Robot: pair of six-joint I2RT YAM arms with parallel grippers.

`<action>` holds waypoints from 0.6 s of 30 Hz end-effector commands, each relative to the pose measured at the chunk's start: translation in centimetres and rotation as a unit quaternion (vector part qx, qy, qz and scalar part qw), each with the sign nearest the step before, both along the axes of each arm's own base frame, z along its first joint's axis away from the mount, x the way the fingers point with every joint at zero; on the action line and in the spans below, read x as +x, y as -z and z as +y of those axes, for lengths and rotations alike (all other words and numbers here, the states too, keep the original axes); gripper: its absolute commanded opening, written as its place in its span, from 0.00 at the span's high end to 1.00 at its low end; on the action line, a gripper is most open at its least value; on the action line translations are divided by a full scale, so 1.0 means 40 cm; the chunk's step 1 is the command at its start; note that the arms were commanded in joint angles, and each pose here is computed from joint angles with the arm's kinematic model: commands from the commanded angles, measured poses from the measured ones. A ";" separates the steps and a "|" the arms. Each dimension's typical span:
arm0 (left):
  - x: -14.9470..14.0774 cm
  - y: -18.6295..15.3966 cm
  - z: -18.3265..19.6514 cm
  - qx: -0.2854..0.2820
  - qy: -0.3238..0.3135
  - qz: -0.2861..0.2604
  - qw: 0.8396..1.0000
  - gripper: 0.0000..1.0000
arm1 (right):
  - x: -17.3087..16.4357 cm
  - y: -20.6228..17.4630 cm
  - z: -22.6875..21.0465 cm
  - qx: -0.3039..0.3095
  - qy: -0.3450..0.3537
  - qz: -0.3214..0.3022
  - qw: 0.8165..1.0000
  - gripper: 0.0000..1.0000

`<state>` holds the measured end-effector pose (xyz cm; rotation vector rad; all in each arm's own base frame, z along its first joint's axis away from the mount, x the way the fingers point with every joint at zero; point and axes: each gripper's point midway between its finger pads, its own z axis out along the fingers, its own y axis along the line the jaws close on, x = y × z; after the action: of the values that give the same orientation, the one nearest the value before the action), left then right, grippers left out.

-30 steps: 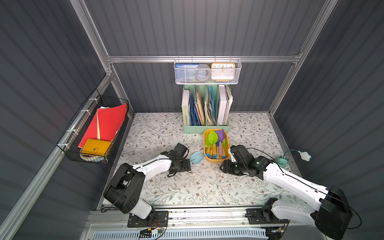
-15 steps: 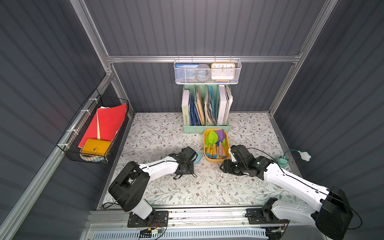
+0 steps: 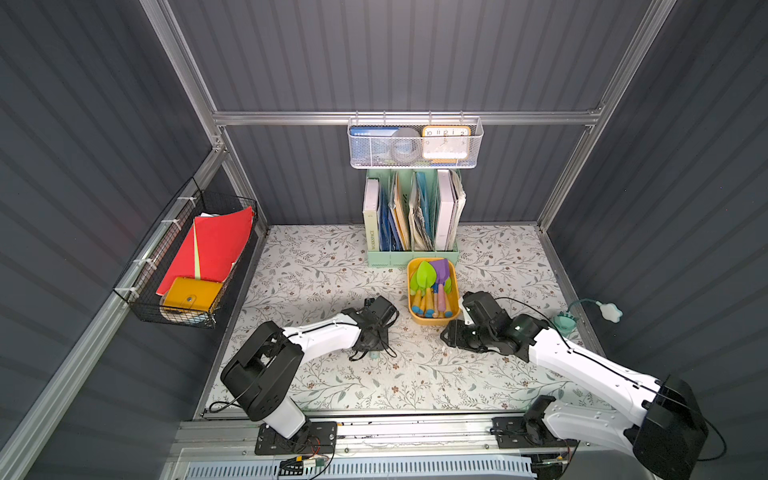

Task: Put the shovel into the storage box
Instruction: Pick up the shovel from the center of the board.

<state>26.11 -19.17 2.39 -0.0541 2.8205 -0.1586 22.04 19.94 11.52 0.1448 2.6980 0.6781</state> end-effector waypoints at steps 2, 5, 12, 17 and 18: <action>0.021 -0.076 -0.013 -0.019 -0.011 -0.028 0.999 0.89 | -0.001 -0.007 -0.013 -0.003 0.009 -0.010 1.000 0.45; 0.036 -0.116 -0.031 -0.037 -0.012 -0.040 0.998 0.93 | -0.005 -0.012 -0.027 -0.009 0.015 -0.015 1.000 0.45; 0.087 -0.220 -0.085 -0.074 -0.011 -0.066 0.995 0.97 | -0.008 -0.029 -0.066 -0.017 0.036 -0.038 0.998 0.45; 0.129 -0.288 -0.121 -0.095 -0.015 -0.087 0.992 0.97 | -0.008 -0.048 -0.075 -0.005 0.040 -0.044 0.998 0.44; 0.137 -0.296 -0.130 -0.099 -0.014 -0.090 0.991 0.98 | -0.009 -0.049 -0.078 -0.007 0.041 -0.043 0.998 0.44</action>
<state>31.39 -23.97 13.43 -0.1014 2.6114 -0.4068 21.90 17.57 13.82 0.1939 2.5842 0.6582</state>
